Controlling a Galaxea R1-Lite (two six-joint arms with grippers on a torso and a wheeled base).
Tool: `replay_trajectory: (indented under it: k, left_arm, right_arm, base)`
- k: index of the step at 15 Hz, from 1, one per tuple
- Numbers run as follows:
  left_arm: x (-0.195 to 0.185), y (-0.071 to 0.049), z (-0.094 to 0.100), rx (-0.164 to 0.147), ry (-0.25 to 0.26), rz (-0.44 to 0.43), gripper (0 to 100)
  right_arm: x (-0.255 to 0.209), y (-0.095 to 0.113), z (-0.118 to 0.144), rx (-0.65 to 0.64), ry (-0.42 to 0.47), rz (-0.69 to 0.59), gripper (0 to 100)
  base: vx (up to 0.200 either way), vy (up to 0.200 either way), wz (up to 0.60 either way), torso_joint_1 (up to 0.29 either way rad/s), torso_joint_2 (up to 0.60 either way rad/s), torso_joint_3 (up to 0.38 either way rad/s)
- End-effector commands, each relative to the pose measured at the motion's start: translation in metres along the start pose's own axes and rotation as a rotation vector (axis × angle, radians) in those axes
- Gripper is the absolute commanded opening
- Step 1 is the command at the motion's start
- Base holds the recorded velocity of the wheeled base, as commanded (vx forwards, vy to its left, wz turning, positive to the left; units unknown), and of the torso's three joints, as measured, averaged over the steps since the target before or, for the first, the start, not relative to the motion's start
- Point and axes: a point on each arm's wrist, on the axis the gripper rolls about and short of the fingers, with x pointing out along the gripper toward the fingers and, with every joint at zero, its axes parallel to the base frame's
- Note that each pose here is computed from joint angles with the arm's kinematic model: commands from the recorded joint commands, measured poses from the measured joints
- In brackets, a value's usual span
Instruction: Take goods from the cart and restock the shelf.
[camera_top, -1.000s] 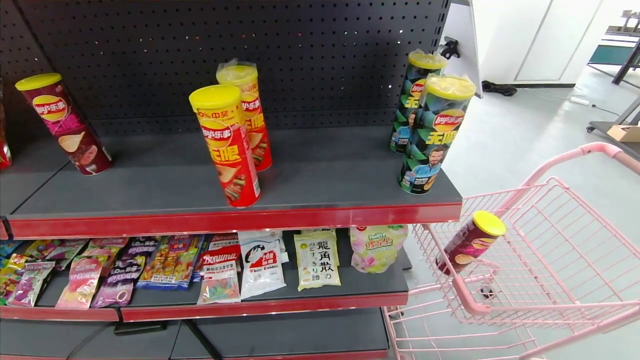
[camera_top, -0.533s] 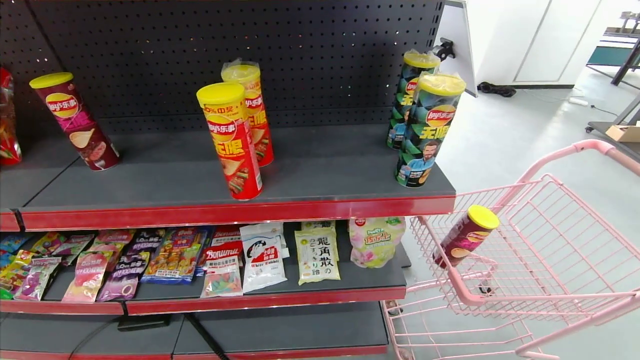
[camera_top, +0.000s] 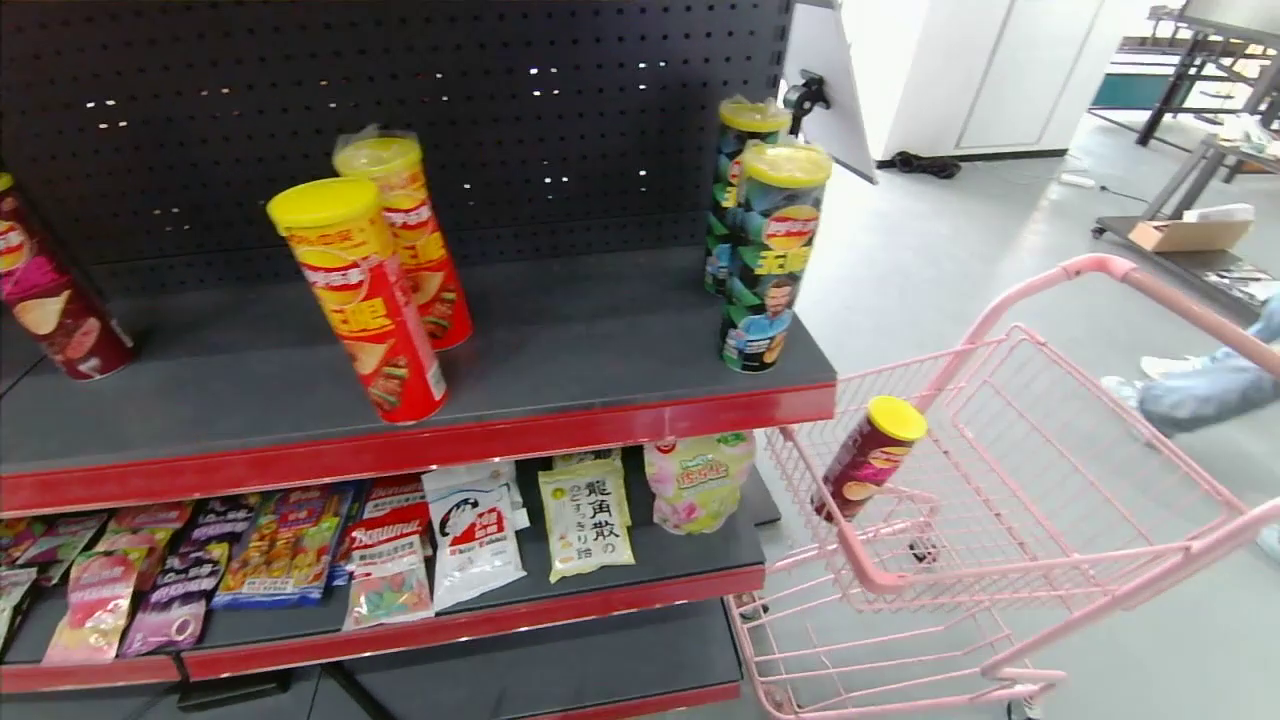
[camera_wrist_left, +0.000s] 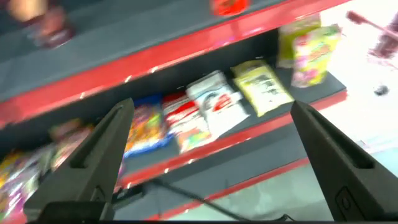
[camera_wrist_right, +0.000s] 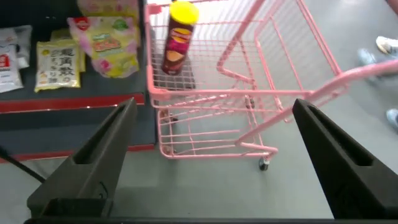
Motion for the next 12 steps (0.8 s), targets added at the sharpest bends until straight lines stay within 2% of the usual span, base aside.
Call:
replay_trajectory:
  k: [1, 5, 10, 12]
  left_arm:
    - [0.0000, 0.0000, -0.0001, 0.002, 0.001, 0.001, 100]
    - [0.0000, 0.0000, -0.0001, 0.014, 0.001, 0.001, 100]
    - [0.0000, 0.0000, -0.0001, 0.014, 0.001, 0.001, 100]
    - [0.0000, 0.0000, -0.0001, 0.014, 0.001, 0.001, 100]
  right_arm:
    - [0.0001, 0.0000, 0.0003, 0.000, 0.000, 0.000, 100]
    - [0.0003, 0.0000, -0.0001, 0.000, 0.002, 0.000, 100]
    - [0.0020, 0.0004, -0.0031, -0.001, 0.016, -0.006, 100]
    - [0.0025, -0.0001, -0.0043, -0.001, 0.025, -0.034, 100]
  base:
    - [0.000, 0.000, -0.60, 0.002, 0.01, 0.002]
    - [0.000, 0.000, -0.60, 0.006, 0.00, 0.004]
    - [0.000, 0.000, 0.00, 0.000, 0.00, 0.000]
    - [0.000, 0.000, 0.60, -0.005, 0.02, 0.017]
